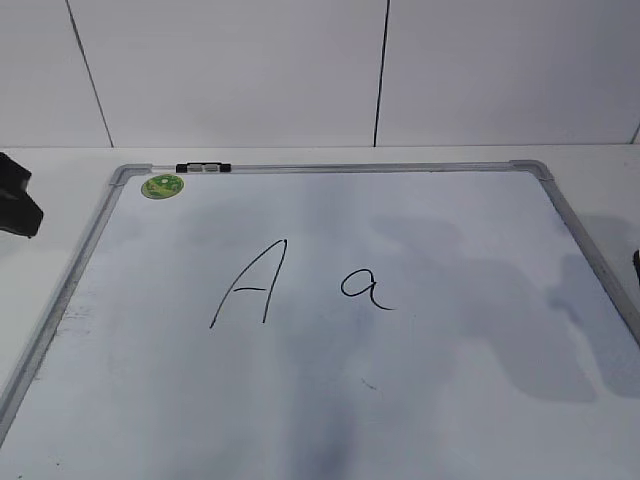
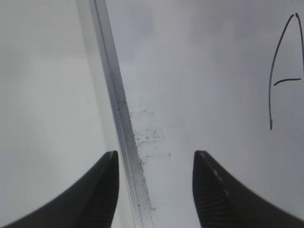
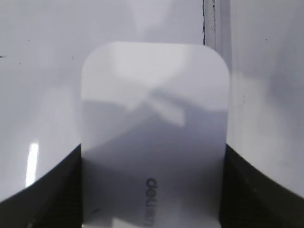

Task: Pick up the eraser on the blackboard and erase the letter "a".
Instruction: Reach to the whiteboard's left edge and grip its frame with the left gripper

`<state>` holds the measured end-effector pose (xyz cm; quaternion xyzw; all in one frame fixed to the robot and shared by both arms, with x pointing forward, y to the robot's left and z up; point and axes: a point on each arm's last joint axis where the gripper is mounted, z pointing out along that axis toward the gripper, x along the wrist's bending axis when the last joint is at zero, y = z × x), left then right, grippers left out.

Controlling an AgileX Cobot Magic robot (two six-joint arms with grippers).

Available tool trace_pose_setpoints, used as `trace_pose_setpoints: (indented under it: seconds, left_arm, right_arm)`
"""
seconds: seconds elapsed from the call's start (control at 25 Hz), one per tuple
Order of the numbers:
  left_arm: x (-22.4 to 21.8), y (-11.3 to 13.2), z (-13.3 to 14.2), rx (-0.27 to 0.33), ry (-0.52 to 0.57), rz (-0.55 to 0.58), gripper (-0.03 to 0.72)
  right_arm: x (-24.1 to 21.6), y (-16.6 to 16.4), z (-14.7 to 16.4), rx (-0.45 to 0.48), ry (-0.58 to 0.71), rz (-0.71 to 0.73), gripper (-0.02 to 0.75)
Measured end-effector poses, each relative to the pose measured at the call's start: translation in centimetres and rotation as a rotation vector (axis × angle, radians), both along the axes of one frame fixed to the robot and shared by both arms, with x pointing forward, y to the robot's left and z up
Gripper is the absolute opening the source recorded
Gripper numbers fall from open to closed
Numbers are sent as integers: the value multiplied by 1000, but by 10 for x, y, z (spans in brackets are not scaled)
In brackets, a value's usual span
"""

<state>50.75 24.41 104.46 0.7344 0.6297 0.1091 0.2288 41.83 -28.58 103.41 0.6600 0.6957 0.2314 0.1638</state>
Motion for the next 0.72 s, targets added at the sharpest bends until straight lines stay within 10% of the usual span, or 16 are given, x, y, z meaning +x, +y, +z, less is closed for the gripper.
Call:
trace_pose_setpoints:
  seconds: [0.72]
  left_arm:
    - [50,17,-66,33,312,61,379]
  right_arm:
    - [0,0,0,0,0,0,517]
